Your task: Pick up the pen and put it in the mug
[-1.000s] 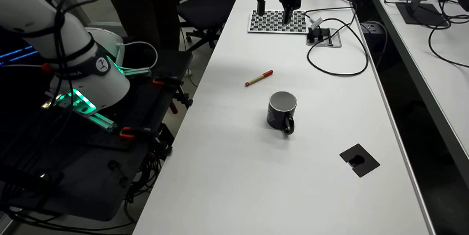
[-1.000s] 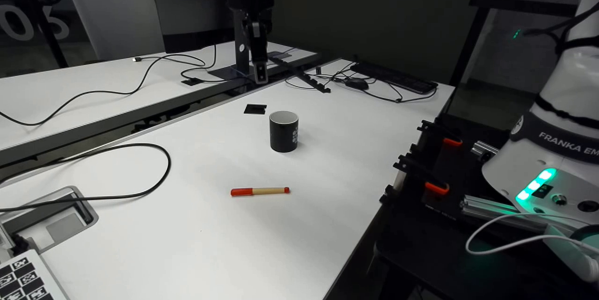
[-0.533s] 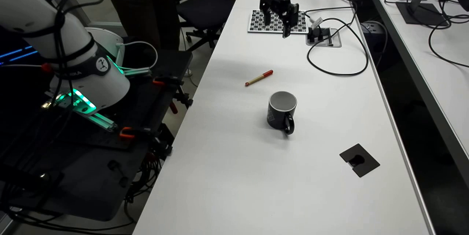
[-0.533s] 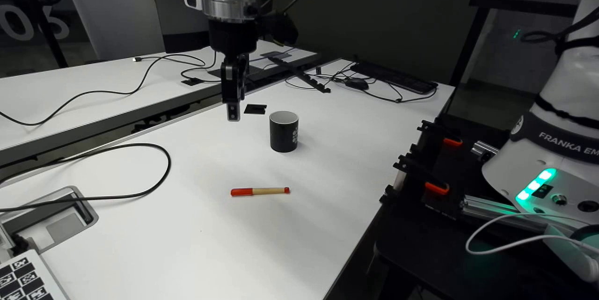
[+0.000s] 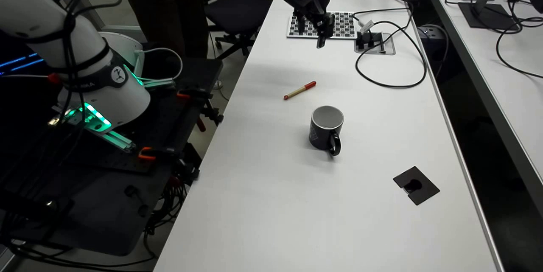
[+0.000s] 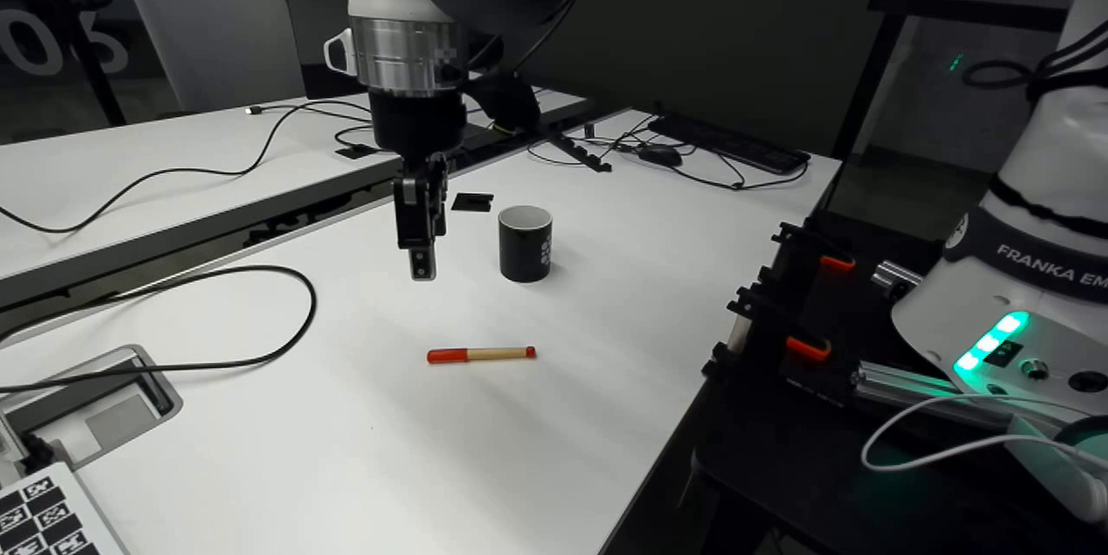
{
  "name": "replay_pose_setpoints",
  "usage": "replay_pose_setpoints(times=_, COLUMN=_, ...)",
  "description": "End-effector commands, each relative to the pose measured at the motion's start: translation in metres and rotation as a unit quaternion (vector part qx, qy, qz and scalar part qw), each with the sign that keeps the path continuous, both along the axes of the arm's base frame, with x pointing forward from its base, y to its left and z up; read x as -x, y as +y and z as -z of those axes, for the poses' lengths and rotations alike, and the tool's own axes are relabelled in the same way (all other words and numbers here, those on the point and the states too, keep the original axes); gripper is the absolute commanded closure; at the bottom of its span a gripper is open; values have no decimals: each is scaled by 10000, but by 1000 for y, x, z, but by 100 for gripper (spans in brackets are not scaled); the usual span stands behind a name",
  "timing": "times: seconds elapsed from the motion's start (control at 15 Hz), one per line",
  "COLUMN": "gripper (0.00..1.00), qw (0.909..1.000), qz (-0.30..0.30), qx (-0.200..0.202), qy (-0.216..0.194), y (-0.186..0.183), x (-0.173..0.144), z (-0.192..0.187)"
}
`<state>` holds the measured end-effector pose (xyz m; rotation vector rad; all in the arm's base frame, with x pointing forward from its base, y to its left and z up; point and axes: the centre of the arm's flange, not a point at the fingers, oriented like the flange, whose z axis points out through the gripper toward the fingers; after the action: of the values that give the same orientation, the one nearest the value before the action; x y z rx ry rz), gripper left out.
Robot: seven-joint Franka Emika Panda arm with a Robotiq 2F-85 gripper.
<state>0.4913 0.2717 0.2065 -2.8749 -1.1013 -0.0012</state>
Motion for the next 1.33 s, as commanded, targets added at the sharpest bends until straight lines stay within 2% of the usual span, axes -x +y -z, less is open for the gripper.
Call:
replay_pose_setpoints(times=0.0, gripper=0, qw=9998, qz=133, qx=-9, qy=-128, y=-3, x=-3, z=1)
replay_pose_setpoints(times=0.33, gripper=0, qw=9990, qz=293, qx=-81, qy=-325, y=4, x=-6, z=21)
replay_pose_setpoints(times=0.67, gripper=0, qw=9994, qz=157, qx=-230, qy=-205, y=20, x=1, z=51)
replay_pose_setpoints(times=1.27, gripper=0, qw=9991, qz=429, qx=-21, qy=-43, y=14, x=10, z=92)
